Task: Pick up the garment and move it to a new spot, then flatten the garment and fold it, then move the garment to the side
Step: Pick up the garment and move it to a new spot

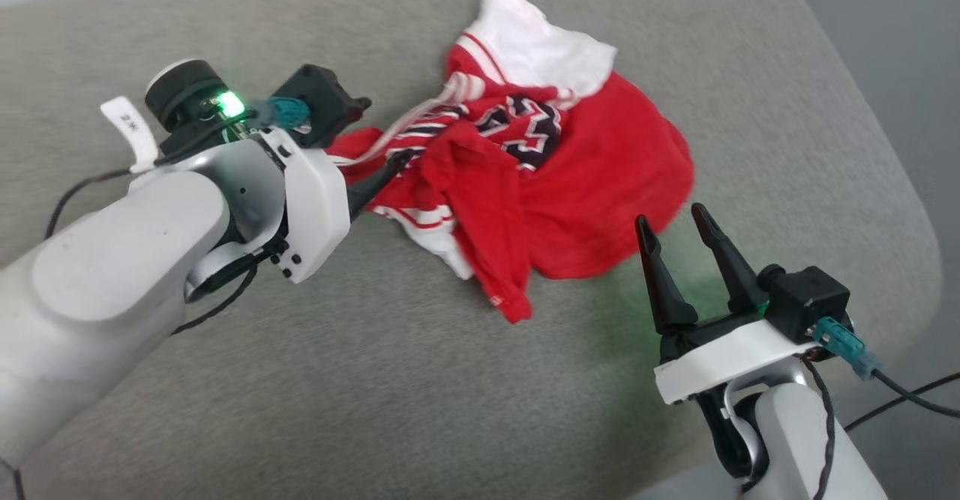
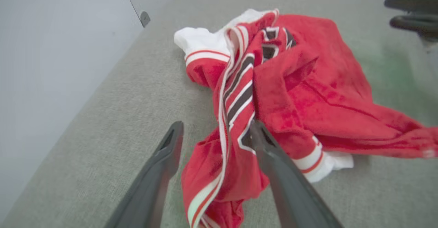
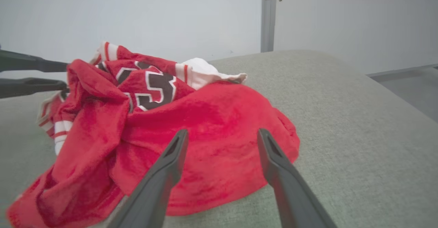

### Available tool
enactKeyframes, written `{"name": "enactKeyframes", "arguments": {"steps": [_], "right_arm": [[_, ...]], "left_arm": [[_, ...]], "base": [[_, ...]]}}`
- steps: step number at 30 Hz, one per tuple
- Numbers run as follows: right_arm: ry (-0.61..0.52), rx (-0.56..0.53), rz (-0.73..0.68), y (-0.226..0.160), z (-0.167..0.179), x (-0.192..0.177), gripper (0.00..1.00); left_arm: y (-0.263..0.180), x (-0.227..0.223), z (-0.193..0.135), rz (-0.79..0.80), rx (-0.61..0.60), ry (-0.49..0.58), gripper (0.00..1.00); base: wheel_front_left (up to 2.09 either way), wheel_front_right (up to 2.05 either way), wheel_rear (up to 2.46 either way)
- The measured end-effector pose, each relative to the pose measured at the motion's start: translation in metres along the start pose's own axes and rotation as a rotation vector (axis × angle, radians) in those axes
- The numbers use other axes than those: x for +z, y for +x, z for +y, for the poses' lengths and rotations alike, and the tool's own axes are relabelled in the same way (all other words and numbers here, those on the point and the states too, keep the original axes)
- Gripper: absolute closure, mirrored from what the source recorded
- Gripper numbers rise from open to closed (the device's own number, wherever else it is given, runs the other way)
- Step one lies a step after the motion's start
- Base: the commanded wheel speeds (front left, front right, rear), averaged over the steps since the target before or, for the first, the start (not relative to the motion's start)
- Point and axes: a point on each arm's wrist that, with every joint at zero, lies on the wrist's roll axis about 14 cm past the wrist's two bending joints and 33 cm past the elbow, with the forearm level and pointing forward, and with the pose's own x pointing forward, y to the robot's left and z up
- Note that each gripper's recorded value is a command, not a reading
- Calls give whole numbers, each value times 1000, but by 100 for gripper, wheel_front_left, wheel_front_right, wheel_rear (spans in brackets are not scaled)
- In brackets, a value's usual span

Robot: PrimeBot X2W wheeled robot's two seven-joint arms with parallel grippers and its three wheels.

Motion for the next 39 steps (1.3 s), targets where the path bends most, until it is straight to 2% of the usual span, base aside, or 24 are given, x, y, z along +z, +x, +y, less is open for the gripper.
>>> {"name": "enactKeyframes", "arguments": {"steps": [2,6,15,20,25,29,35,39], "right_arm": [[-32,31,-19,4,8,6,0],[-64,68,-38,9,19,11,0],[-95,124,-67,11,40,18,0],[-108,145,-75,5,47,19,0],[-126,177,-79,-4,53,20,0],[-130,196,-98,-9,58,26,0],[-115,180,-134,-13,52,37,0],[-102,170,-156,-15,48,44,0]], "left_arm": [[-21,8,8,-79,63,-70,0],[-57,-7,18,-157,185,-226,0],[-163,-96,20,-189,590,-602,0],[-232,-131,7,-244,820,-714,0],[-293,-149,-15,-306,1010,-722,0],[-326,-158,-41,-330,1110,-687,0],[-348,-146,-61,-389,1198,-601,0],[-350,-131,-69,-400,1210,-516,0]], "base": [[0,0,0],[0,0,0],[0,0,0],[0,0,0],[0,0,0],[0,0,0],[0,0,0],[0,0,0]]}}
